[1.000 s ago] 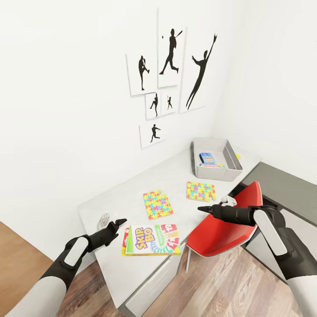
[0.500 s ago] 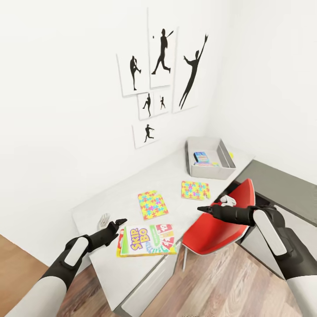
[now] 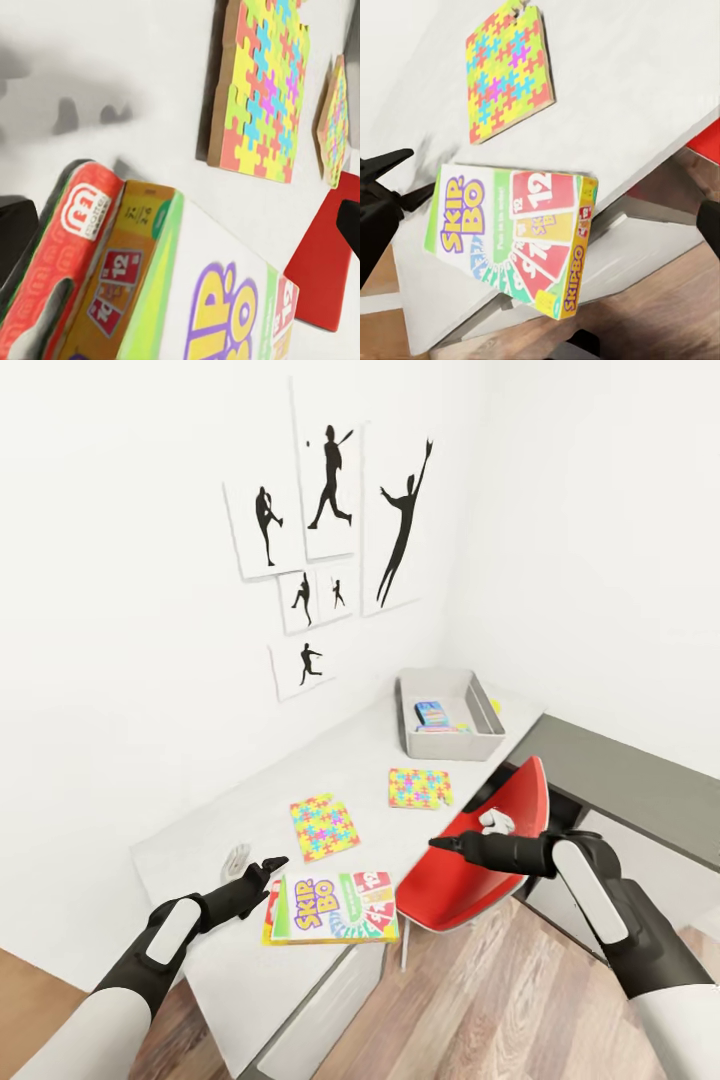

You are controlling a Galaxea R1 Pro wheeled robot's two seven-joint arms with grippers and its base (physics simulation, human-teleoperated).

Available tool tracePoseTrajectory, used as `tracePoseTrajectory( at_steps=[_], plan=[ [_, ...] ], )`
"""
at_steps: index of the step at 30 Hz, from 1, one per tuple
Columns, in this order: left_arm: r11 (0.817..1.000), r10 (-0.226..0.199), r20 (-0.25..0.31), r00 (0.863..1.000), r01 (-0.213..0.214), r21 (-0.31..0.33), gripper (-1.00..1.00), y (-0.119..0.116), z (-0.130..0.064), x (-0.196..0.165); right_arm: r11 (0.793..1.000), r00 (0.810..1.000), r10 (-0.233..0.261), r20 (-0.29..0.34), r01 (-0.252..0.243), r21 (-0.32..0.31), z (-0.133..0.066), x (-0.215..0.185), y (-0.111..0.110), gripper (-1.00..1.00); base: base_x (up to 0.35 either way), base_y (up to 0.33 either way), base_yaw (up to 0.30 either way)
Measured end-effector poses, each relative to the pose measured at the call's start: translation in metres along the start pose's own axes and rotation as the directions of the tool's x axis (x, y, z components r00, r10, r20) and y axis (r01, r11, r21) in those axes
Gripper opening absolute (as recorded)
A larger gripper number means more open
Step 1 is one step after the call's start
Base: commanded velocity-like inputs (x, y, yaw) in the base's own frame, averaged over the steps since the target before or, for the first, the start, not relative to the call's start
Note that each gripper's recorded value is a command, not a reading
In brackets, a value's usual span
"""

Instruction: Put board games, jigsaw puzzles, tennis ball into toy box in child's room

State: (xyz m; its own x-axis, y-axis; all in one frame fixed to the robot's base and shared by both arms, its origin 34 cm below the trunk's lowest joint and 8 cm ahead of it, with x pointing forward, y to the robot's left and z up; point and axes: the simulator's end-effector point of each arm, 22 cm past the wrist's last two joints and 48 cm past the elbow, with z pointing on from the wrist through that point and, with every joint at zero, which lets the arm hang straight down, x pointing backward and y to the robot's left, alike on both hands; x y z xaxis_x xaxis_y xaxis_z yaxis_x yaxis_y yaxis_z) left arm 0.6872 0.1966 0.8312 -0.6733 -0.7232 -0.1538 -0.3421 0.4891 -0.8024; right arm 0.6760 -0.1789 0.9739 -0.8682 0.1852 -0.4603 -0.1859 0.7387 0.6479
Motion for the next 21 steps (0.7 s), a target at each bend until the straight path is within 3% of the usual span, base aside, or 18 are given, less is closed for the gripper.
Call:
tracePoseTrajectory(
  at_steps=[12, 21],
  plan=[
    [1.0, -0.002, -0.001, 1.0, 0.002, 0.002, 1.0, 0.0, 0.0, 0.0, 0.999, 0.997, 0.004, -0.08, -0.007, -0.044, 0.029, 0.033, 0.022, 1.0, 0.0, 0.0, -0.018],
    [1.0, 0.004, 0.0, 1.0, -0.004, -0.002, 1.0, 0.0, 0.0, 0.0, 0.998, 0.995, 0.013, -0.1, -0.019, -0.057, 0.037, 0.042, 0.027, 1.0, 0.0, 0.0, -0.043]
  ],
)
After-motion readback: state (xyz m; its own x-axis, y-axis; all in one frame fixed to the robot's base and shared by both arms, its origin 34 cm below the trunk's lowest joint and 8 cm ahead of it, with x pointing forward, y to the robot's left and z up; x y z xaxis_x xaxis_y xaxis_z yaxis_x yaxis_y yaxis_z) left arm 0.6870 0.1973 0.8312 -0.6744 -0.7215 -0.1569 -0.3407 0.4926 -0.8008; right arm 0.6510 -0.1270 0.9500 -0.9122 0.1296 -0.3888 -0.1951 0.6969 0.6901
